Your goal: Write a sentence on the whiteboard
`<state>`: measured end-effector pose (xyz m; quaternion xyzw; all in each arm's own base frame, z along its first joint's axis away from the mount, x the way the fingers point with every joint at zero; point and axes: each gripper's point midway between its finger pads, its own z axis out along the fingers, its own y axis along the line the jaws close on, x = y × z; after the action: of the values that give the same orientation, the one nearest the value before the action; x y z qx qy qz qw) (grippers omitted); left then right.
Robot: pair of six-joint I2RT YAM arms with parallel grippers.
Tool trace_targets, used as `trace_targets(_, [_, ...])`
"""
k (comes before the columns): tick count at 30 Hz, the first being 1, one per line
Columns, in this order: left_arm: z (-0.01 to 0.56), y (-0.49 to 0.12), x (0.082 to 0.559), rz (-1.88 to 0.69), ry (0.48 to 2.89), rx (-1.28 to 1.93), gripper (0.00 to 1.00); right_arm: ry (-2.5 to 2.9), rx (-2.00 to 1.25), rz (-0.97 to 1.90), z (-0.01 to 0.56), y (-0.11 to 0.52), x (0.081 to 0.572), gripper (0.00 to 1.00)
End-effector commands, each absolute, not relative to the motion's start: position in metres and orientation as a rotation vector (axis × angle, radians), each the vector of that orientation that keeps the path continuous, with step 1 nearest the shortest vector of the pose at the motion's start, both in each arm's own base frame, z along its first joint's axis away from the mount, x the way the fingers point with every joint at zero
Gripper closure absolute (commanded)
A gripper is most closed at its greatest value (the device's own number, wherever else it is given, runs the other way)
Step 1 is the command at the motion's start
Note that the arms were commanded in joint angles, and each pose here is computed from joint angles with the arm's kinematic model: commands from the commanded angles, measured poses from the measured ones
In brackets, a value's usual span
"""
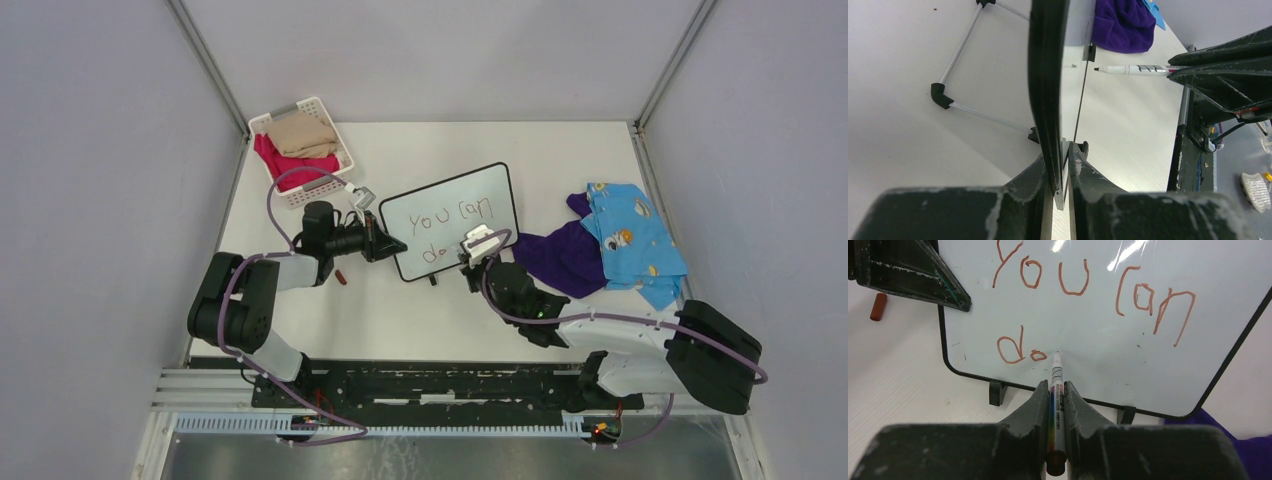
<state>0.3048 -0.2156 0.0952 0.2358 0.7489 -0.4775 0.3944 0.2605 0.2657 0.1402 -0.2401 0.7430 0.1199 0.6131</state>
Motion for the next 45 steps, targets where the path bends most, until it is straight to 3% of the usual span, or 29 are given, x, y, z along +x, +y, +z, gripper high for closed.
trace_targets(1, [0.069,-0.211,0.304,-1.124,1.978,0.616,0.98,1.661,-0.466,0.279,0.164,0.256,0.271,1.00])
trace_targets(17, [0.069,-0.212,0.303,-1.121,1.979,0.623,0.98,1.675,-0.444,0.285,0.166,0.255,0.293,1.00])
trace_targets(32, [0.067,-0.212,0.303,-1.120,1.988,0.620,0.98,1.744,-0.433,0.275,0.133,0.235,0.277,1.00])
trace_targets(45, [0.067,-0.212,0.304,-1.117,1.989,0.622,0.98,1.717,-0.367,0.229,0.145,0.218,0.279,1.00])
